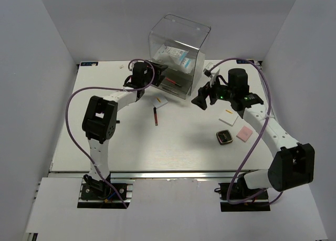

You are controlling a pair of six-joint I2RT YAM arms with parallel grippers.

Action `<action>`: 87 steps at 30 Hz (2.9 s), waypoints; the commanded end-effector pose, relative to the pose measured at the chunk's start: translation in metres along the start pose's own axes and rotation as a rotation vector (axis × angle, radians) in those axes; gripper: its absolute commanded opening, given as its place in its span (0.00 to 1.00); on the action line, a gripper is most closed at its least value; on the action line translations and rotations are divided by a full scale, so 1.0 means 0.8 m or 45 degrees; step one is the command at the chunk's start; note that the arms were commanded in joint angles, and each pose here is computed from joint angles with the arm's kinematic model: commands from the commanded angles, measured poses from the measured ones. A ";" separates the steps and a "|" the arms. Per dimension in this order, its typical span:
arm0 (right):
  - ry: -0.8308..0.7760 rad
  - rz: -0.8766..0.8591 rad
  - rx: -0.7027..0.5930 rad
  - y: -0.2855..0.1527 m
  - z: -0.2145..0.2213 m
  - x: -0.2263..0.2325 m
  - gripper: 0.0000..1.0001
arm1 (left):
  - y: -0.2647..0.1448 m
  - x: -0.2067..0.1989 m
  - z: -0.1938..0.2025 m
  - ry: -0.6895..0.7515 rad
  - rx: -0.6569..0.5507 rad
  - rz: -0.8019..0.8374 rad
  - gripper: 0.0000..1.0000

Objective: Organize the makeup

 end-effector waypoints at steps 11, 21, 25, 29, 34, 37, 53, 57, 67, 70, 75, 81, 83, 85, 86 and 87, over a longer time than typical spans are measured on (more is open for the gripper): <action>0.287 -0.122 0.441 0.109 0.029 0.088 0.64 | -0.101 -0.096 -0.024 0.568 -0.135 -0.059 0.15; 0.581 -0.024 0.702 0.224 0.055 0.152 0.72 | -0.317 -0.005 -0.142 0.718 -0.609 -0.605 0.78; 0.611 0.037 0.668 0.252 0.059 0.153 0.72 | -0.370 0.022 -0.145 0.675 -0.679 -0.673 0.89; 0.581 0.119 0.645 0.277 0.064 0.143 0.67 | -0.398 0.037 -0.135 0.613 -0.706 -0.676 0.90; 0.483 0.256 0.708 0.297 0.099 0.128 0.55 | -0.420 0.059 -0.130 0.567 -0.739 -0.701 0.90; 0.473 0.222 0.724 0.308 0.110 0.135 0.51 | -0.431 0.069 -0.128 0.549 -0.758 -0.723 0.92; 0.136 -0.176 0.715 0.291 0.113 0.164 0.01 | -0.386 0.167 -0.104 0.088 -0.614 -0.861 0.98; -0.056 -0.478 0.372 0.248 0.021 0.146 0.00 | -0.362 0.181 -0.107 0.025 -0.562 -0.950 0.98; -0.569 0.014 0.150 0.210 -0.071 0.026 0.00 | -0.324 0.185 -0.135 -0.041 -0.532 -1.064 0.98; -0.609 0.105 0.196 0.210 -0.064 0.000 0.00 | -0.316 0.186 -0.140 -0.041 -0.527 -1.075 0.98; -0.655 0.267 0.319 0.219 -0.041 -0.045 0.00 | -0.306 0.184 -0.152 -0.030 -0.522 -1.094 0.98; -0.704 0.355 0.374 0.227 -0.017 -0.083 0.04 | -0.297 0.177 -0.162 0.003 -0.515 -1.104 0.98; -0.702 0.356 0.384 0.228 -0.012 -0.089 0.13 | -0.297 0.178 -0.163 0.013 -0.509 -1.116 0.98; -0.698 0.345 0.392 0.227 -0.009 -0.089 0.37 | -0.296 0.179 -0.162 0.021 -0.504 -1.120 0.98; -0.694 0.342 0.395 0.226 -0.008 -0.089 0.46 | -0.296 0.180 -0.163 0.020 -0.502 -1.123 0.98; -0.688 0.336 0.396 0.225 -0.006 -0.088 0.56 | -0.295 0.183 -0.162 0.022 -0.495 -1.133 0.98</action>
Point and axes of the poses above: each gripper's point midway between its finger pads, its own y axis out along the fingers, its own x axis along the line the jaws close on, z = x × y, the point moved 5 cm from there along -y, back along the fingers, and after that the axes turned 12 degrees about -y, right-handed, at the moved point
